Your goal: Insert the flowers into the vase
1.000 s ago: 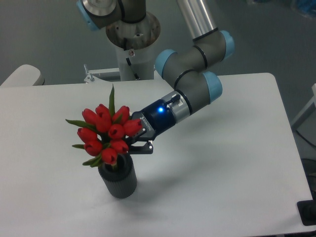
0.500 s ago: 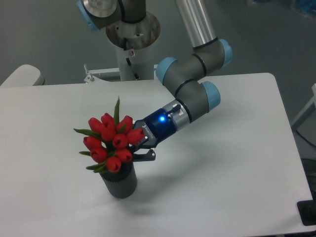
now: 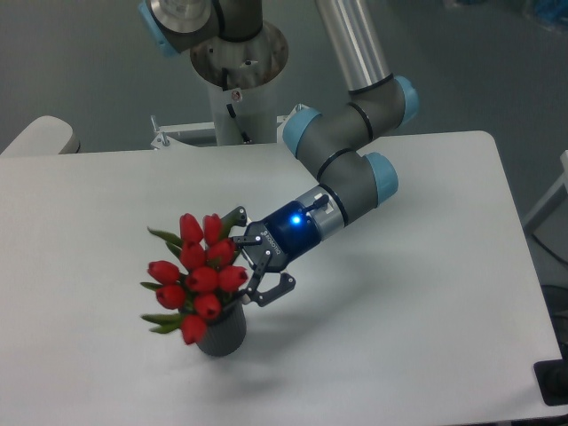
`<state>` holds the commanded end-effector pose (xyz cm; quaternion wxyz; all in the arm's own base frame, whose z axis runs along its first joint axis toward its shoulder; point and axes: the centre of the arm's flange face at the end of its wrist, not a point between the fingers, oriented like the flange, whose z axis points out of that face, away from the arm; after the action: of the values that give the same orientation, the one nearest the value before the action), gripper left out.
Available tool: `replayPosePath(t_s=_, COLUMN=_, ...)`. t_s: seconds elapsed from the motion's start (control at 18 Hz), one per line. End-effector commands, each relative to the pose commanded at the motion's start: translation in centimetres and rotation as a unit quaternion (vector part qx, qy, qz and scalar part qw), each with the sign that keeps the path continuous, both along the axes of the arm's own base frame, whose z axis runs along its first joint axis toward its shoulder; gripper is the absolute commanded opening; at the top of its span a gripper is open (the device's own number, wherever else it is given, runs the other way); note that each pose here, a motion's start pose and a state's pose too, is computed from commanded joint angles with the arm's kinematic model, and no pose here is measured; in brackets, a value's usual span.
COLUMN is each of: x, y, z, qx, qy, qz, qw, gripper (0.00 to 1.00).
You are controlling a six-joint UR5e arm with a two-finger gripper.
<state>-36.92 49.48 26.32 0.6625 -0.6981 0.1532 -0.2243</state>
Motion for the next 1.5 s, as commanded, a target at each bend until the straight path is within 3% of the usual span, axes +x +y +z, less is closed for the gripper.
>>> replayPosePath(t_s=0.61, x=-3.3, y=-3.0, z=-0.6, qx=0.006, qy=0.013, qz=0.036, qw=0.9992, gripper=1.00)
replayPosePath(t_s=0.78, x=-5.9, y=-5.4, z=0.5, qx=0.012, qy=0.029, qz=0.065, qw=0.9974, gripper=1.00)
replayPosePath(t_s=0.94, x=-7.4, y=-7.9, z=2.9, qx=-0.011, qy=0.073, qz=0.092, qw=0.9931, gripper=1.00)
replayPosePath(t_s=1.17, x=-10.5, y=-12.2, z=7.4, qx=-0.062, qy=0.150, qz=0.142, qw=0.9764, gripper=1.00)
replayPosePath(t_s=1.22, x=-11.0, y=-12.7, z=8.5, qx=-0.086, qy=0.181, qz=0.151, qw=0.9681, gripper=1.00)
replayPosePath(t_s=1.33, x=-12.0, y=-13.7, z=12.3, qx=-0.139, qy=0.251, qz=0.173, qw=0.9422, gripper=1.00)
replayPosePath(t_s=1.5, x=-12.4, y=-14.4, z=15.4, qx=-0.185, qy=0.303, qz=0.193, qw=0.9147, gripper=1.00)
